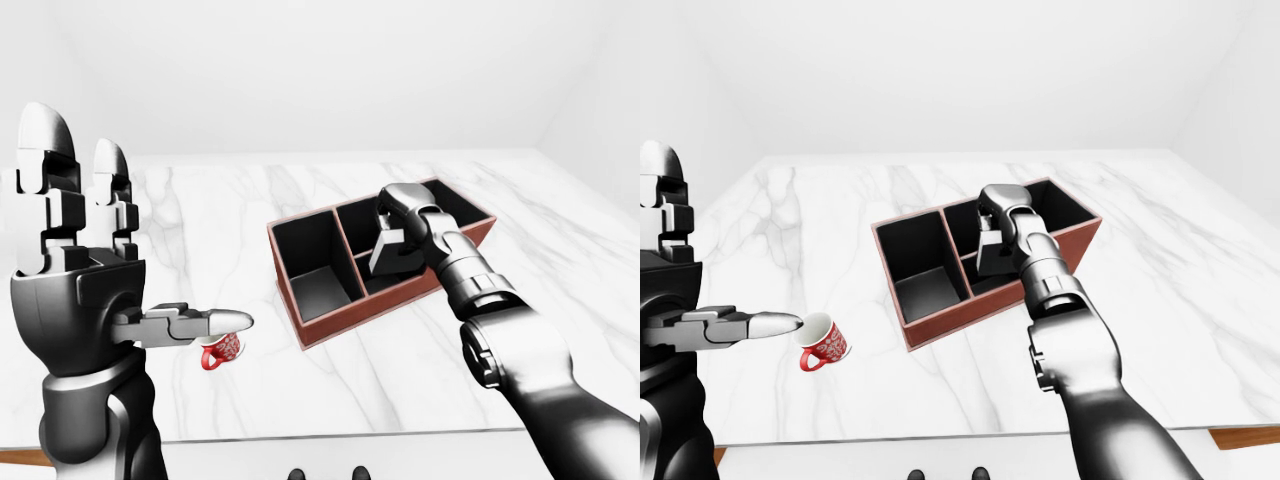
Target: Pick up the book and place it in the back compartment of the caddy.
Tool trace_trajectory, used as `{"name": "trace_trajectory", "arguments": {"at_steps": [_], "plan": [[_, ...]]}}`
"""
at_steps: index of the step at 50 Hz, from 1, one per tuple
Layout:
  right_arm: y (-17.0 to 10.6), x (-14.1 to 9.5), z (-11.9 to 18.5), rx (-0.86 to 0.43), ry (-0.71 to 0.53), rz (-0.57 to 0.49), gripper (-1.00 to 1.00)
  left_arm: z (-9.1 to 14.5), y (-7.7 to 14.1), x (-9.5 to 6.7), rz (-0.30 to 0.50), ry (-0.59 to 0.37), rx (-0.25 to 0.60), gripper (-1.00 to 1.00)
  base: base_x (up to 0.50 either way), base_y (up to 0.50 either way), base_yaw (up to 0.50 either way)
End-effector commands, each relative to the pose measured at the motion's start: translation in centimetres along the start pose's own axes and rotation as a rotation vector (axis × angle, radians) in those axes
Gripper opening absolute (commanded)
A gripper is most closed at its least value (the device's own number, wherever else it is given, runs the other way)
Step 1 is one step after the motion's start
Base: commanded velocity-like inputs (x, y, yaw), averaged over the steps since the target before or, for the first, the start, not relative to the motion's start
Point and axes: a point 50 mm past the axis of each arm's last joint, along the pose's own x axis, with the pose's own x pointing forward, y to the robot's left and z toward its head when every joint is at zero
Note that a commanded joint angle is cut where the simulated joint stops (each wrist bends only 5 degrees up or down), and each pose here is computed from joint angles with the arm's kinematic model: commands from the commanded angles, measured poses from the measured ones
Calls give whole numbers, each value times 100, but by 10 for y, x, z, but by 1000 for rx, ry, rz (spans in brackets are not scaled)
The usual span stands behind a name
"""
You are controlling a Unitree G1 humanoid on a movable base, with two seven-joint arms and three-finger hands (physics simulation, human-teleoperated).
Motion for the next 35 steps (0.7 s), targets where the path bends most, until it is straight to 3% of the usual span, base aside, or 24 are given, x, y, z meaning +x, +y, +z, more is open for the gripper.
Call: {"name": "trace_trajectory", "arguments": {"at_steps": [1,35], "plan": [[-5,1,3,-38,-7,-57,-100,0,0,0,-1,0,0,100,0,0,0],[4,1,8,-54,-17,-70,-100,0,0,0,-1,0,1,100,0,0,0]]}}
